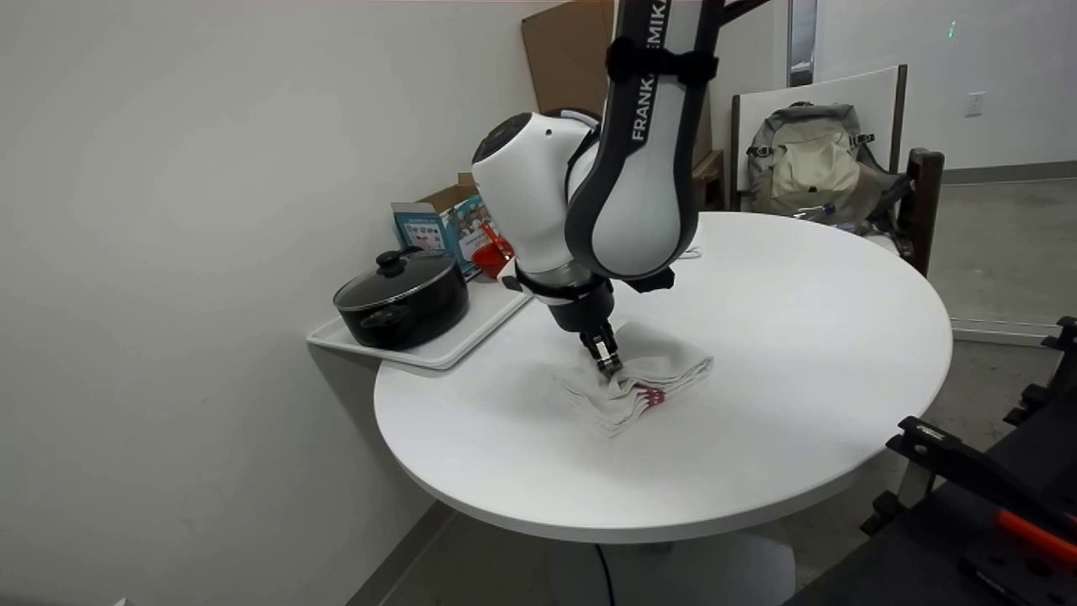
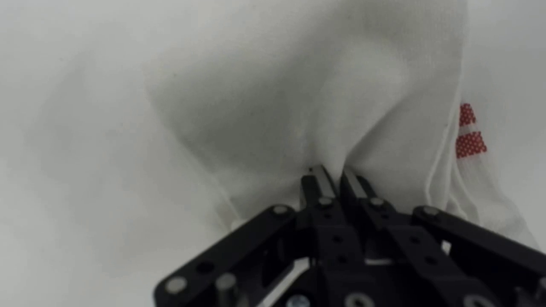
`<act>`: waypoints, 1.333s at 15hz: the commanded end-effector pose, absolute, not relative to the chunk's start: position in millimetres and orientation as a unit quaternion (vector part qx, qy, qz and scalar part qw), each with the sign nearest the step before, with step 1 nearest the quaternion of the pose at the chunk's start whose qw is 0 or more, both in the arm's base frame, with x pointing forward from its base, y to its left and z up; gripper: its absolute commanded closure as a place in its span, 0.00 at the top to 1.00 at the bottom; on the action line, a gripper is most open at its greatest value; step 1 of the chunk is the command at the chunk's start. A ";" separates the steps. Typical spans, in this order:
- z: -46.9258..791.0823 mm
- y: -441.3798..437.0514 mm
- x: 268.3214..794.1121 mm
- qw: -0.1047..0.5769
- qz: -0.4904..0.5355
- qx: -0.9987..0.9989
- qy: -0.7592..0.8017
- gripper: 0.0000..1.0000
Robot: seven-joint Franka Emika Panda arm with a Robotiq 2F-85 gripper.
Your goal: Use the white and red tea towel to wipe the table
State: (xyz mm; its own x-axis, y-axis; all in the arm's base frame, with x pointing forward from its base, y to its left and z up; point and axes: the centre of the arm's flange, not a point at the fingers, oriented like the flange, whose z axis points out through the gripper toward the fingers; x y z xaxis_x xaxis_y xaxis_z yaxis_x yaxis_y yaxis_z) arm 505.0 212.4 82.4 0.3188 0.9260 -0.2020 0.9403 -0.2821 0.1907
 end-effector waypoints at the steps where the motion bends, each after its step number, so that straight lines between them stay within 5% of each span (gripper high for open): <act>1: 42.7 247.1 482.9 0.115 -0.032 0.784 0.609 0.05; 12: 46.3 350.9 480.6 0.102 0.015 0.746 0.658 0.05; 20: 58.7 353.7 572.9 0.112 0.060 0.781 0.611 0.05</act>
